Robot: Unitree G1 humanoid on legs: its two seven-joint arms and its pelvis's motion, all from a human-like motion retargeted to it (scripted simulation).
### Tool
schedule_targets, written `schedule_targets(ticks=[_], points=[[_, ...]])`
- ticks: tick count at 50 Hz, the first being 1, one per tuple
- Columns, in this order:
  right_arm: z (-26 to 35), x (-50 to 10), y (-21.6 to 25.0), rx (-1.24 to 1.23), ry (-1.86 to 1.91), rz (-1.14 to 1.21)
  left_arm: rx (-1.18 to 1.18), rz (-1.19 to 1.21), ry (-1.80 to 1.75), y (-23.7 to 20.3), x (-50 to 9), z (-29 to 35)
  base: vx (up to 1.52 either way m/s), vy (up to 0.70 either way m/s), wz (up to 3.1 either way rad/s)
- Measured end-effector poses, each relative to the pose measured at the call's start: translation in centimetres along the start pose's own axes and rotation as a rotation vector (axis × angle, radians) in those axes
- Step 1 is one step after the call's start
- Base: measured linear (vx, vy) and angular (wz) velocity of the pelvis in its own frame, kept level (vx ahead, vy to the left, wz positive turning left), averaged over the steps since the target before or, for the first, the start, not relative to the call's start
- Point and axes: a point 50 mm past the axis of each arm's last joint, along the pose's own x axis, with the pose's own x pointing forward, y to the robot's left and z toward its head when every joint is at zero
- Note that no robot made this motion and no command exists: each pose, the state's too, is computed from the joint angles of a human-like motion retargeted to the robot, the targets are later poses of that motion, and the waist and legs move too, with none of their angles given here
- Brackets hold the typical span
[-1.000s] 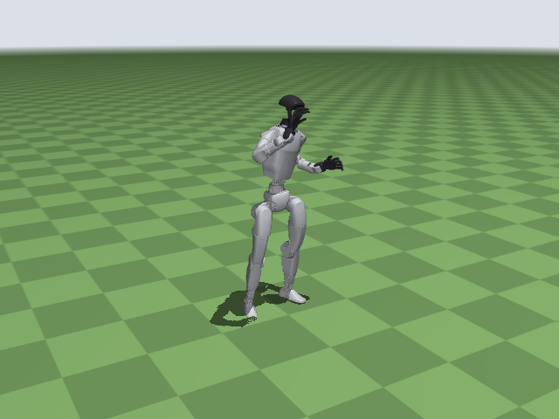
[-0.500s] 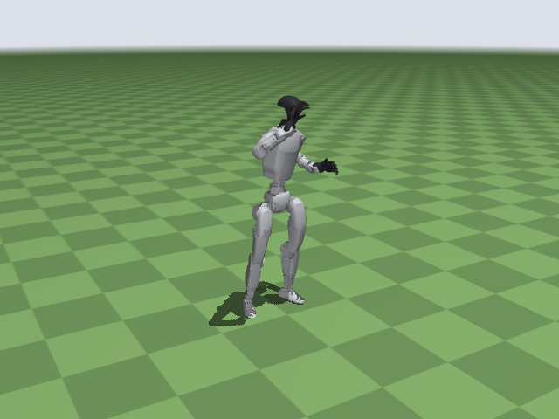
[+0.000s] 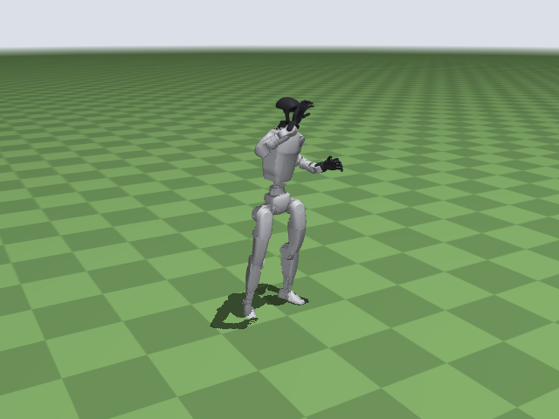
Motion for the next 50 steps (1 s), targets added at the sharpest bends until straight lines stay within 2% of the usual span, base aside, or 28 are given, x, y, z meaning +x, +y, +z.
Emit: schedule_targets(ticks=[3,5,10,17,20,22,26,28,31,35,38,40,43,45,50], points=[[0.8,-0.4,-1.4,0.01,-0.046,0.004,0.002,0.022,0.096,0.7,-1.8,-0.8,0.01,0.0,-0.41],[0.1,1.2,-2.1,-0.096,-0.08,-0.03,0.009,0.009,0.105,0.9,-2.1,-0.9,0.0,0.0,-0.45],[-3.6,9.0,-0.1,-0.324,-0.04,-0.104,0.016,-0.056,-0.012,0.2,-0.1,-0.1,0.0,0.0,-0.2],[-6.2,12.8,2.0,-0.265,0.187,-0.04,-0.029,-0.094,-0.117,-1.4,1.9,0.8,0.0,0.0,0.0],[-4.5,11.7,1.6,-0.169,0.144,-0.13,-0.051,-0.055,-0.112,-1.6,2.2,0.9,0.0,0.0,0.0],[-2.9,8.6,0.9,-0.125,0.063,-0.151,-0.039,-0.041,-0.107,-1.3,2.2,1.0,0.0,0.0,0.0],[0.4,-0.3,-1.7,-0.01,-0.035,-0.058,0.023,-0.015,-0.124,-0.3,1.2,1.5,0.0,0.0,0.0],[1.0,-2.1,-2.7,-0.013,-0.069,-0.006,0.037,0.014,-0.094,0.2,0.3,1.3,0.0,0.0,0.0],[-0.5,-1.0,-3.9,-0.14,-0.088,-0.021,0.038,0.021,-0.023,0.4,-1.0,0.6,0.0,0.0,0.0],[-5.2,2.9,-4.5,-0.382,-0.03,-0.089,0.025,-0.055,-0.076,-0.1,0.1,0.8,0.0,0.0,0.0],[-7.8,7.4,-1.3,-0.439,0.06,-0.079,-0.002,-0.074,-0.111,-0.1,1.0,0.9,0.0,0.0,0.0],[-8.0,10.7,0.3,-0.42,0.111,-0.032,-0.009,-0.071,-0.122,-0.6,1.2,0.9,0.0,0.0,0.0],[-8.5,11.4,1.9,-0.415,0.156,0.078,0.007,-0.07,-0.117,-0.8,1.6,0.7,0.0,0.0,0.0],[-7.6,11.4,2.2,-0.37,0.133,0.05,-0.01,-0.035,-0.118,-0.9,1.9,0.8,0.0,0.0,0.0],[-2.3,6.2,1.0,-0.158,-0.059,-0.054,-0.028,0.042,-0.082,-0.2,1.7,0.7,0.0,0.0,0.0]])
